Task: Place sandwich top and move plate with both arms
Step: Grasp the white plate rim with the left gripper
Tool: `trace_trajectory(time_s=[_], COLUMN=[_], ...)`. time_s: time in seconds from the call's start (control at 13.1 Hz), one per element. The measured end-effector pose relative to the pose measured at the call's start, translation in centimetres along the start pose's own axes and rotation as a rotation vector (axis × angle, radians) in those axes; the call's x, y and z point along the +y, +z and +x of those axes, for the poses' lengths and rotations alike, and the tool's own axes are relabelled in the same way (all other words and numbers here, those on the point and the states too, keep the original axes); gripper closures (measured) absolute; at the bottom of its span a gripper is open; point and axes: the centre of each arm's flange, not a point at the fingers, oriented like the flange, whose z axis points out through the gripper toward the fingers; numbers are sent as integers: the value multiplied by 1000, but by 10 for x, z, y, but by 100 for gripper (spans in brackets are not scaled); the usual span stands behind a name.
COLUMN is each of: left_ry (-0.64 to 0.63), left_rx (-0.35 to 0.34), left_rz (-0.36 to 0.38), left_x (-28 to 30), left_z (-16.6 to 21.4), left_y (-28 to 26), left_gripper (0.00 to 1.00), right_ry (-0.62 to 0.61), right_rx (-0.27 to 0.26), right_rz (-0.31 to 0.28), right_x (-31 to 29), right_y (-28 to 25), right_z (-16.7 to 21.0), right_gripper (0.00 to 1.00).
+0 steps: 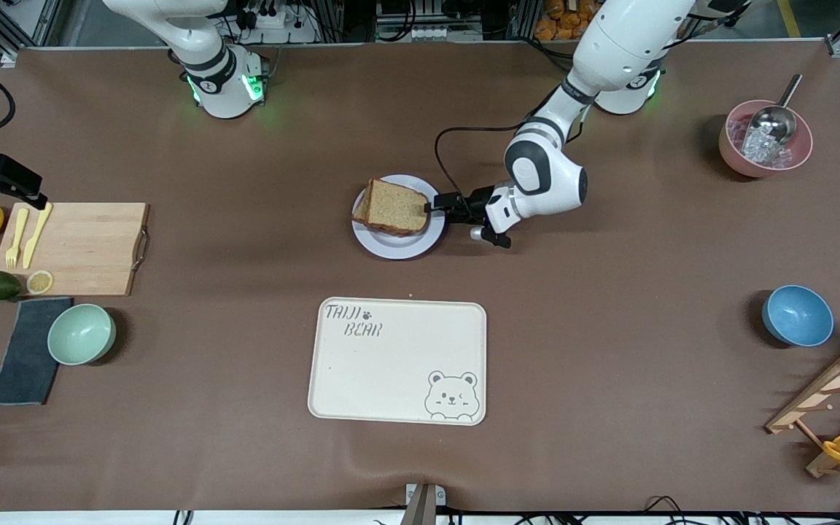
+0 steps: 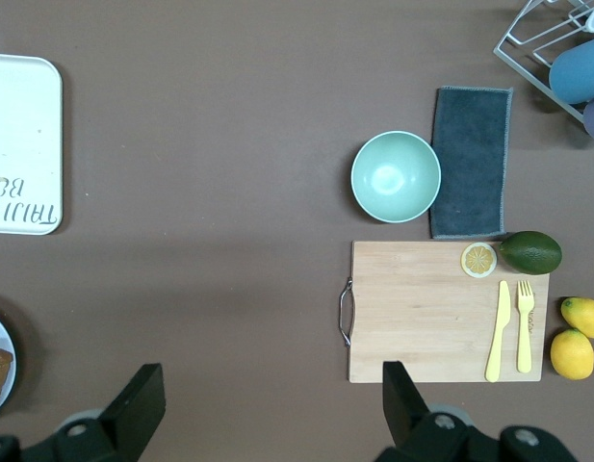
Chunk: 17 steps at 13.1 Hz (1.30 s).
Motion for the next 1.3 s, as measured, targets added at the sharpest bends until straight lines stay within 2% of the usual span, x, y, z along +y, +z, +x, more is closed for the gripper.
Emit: trace_trajectory(time_s=[0.23, 0.61, 0.69, 1.07, 1.3], left_ry=[5, 45, 50, 51, -5], left_rx=[4, 72, 75, 80, 141], left_rz=[-5, 3, 3, 2, -21], left_x=[2, -5, -6, -5, -2], left_z=[-7, -10, -10, -8, 0], left_y=[7, 8, 8, 7, -1], left_gripper=[33, 87, 92, 92, 92], right_ry=[2, 11, 15, 25, 25], right_rx=[0, -5, -7, -15, -16], right_rz=[0, 0, 0, 0, 1], right_x=[1, 5, 7, 13, 13], right_y=[0, 1, 1, 3, 4], right_z=[0, -1, -1, -1, -1], right_gripper=[0, 0, 0, 0, 0])
